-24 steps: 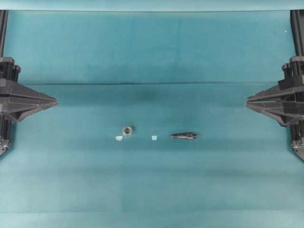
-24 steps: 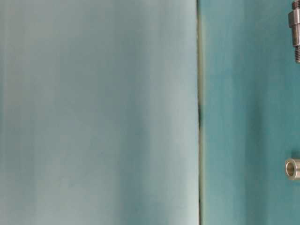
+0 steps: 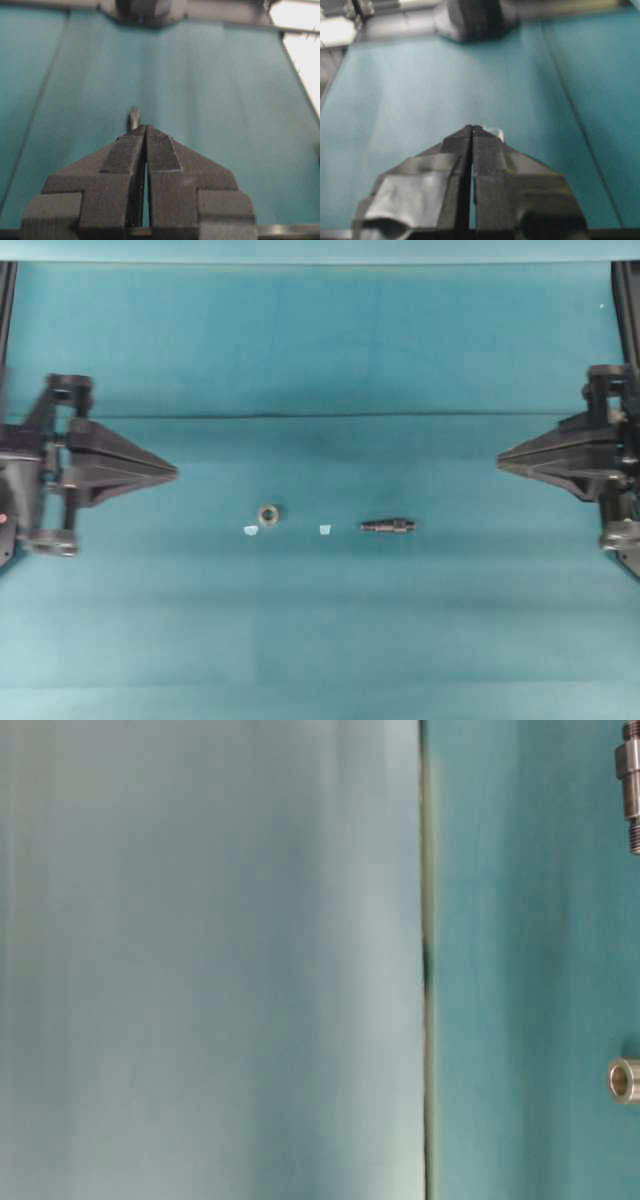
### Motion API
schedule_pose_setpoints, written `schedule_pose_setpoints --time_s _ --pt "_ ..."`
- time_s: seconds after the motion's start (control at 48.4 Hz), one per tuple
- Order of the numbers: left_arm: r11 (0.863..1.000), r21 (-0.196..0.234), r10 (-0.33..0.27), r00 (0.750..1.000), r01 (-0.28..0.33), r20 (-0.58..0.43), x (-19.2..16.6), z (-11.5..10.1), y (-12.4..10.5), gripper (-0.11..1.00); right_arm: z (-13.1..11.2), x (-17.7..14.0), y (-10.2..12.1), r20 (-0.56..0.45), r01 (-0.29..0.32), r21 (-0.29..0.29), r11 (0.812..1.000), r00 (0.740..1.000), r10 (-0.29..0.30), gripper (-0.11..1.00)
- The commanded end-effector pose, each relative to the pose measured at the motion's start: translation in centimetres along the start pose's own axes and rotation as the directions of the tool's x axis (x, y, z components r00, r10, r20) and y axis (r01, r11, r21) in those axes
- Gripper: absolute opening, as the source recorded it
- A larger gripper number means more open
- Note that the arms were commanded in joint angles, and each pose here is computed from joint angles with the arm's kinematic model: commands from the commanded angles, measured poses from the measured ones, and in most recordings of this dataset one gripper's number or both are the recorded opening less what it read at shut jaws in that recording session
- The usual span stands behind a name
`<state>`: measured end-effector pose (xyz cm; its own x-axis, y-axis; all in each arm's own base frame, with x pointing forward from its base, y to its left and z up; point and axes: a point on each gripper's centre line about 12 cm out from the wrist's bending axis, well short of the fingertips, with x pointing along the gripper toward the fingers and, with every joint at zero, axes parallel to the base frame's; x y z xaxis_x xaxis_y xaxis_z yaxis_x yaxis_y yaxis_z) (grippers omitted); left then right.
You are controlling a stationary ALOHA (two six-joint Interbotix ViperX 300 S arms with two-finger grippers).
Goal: Insert the washer onto the shaft with both hands.
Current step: 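Move both grippers inward over the silver washer and the threaded shaft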
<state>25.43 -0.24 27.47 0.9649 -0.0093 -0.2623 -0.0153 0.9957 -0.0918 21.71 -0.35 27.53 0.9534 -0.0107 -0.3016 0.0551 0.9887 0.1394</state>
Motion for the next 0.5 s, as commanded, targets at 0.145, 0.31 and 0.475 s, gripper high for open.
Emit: schedule_pose_setpoints --time_s 0.145,0.31,0.475 --pt "1.000 0.006 0.017 0.983 -0.016 -0.181 2.2 0.4 -0.1 0.02 -1.1 3.2 -0.3 -0.242 0.036 0.028 0.999 0.970 -0.028 -0.10" --pt "1.000 0.010 0.028 0.960 -0.026 -0.279 3.5 -0.1 0.0 0.02 -2.3 5.7 -0.4 -0.378 0.056 0.024 0.998 0.925 -0.043 -0.10" --pt "0.999 0.014 0.042 0.932 -0.039 -0.360 5.1 -0.8 0.2 0.02 -3.1 7.7 -0.6 -0.489 0.067 -0.008 0.998 0.870 -0.062 -0.10"
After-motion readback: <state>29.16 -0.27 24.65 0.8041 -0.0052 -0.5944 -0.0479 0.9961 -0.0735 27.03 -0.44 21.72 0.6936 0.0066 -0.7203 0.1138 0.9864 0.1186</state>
